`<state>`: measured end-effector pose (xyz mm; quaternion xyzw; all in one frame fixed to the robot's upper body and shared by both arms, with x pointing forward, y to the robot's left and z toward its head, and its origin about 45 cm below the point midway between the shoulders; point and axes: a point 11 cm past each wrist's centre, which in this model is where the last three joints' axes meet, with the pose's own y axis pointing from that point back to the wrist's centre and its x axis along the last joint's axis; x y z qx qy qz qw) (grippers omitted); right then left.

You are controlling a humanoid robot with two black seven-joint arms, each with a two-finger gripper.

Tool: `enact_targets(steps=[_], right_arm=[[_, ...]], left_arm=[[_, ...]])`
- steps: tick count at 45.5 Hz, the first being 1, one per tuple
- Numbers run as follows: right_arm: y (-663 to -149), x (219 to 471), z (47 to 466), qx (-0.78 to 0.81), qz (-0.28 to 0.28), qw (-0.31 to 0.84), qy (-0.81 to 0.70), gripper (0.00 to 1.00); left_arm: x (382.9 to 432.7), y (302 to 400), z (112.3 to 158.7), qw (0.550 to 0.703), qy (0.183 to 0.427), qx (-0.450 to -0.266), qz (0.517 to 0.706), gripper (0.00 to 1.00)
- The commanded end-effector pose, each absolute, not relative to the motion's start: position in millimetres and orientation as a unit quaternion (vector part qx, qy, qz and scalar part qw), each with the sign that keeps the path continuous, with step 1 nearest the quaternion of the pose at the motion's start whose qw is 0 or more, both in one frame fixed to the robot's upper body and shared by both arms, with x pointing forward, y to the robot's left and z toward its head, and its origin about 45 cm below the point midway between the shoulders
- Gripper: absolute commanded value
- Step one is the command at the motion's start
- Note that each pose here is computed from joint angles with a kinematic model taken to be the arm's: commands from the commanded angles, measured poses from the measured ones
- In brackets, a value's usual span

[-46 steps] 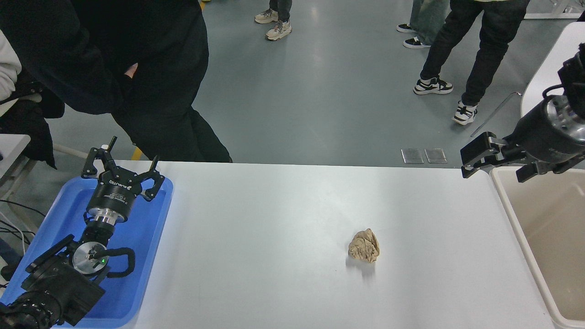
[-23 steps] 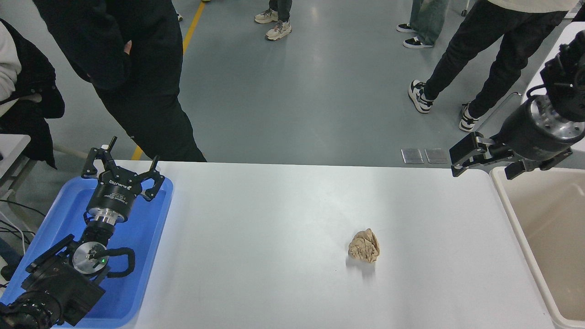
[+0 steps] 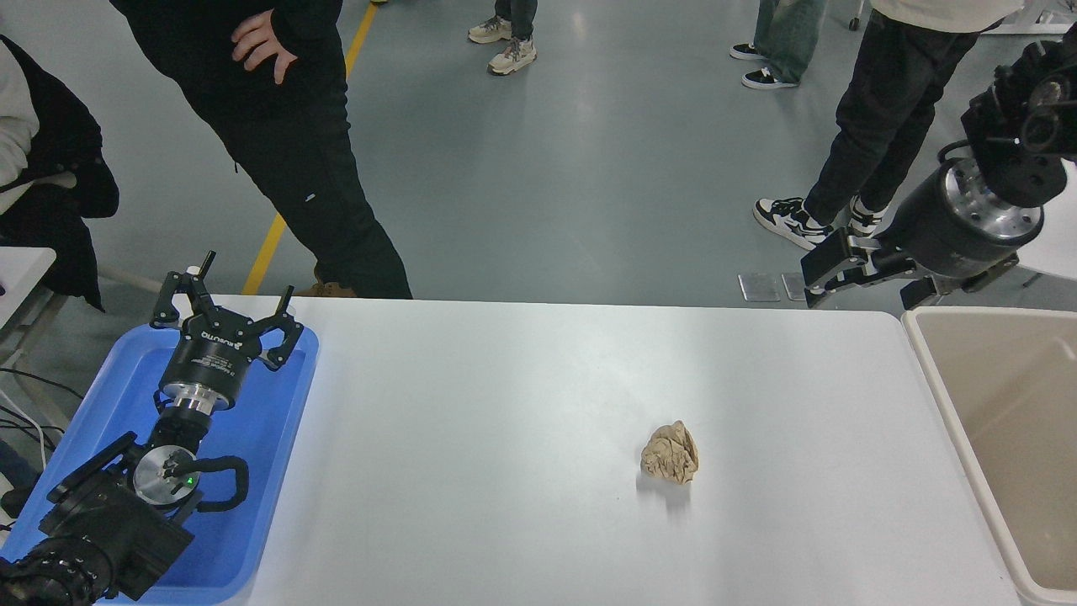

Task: Pick up paper ball place in dustbin

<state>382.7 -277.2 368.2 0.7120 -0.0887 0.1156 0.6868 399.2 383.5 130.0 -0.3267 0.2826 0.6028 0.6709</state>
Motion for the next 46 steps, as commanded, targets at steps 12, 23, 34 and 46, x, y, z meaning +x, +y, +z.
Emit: enact_targets(steps=[12,23,34,46], right_arm=[[-212,414,277,0.706,0.184,0.682,-0.057,1.0],[-184,413,211,0.724,0.181,0.665,-0.04,1.0],[-178,400,164,0.75,0.144,0.644,-0.042,1.0],[-181,393,129,0.768,0.121,0.625,-0.076,1.0]], left_arm=[[399.2,383.5,130.0,0.671,0.283,-0.327,0.603,1.0],[399.2,383.5,130.0,0.671,0.283,-0.327,0.603,1.0],[399.2,383.5,130.0,0.671,0.283,-0.327,0.603,1.0],[399.2,383.5,130.0,0.671,0.283,-0.327,0.603,1.0]])
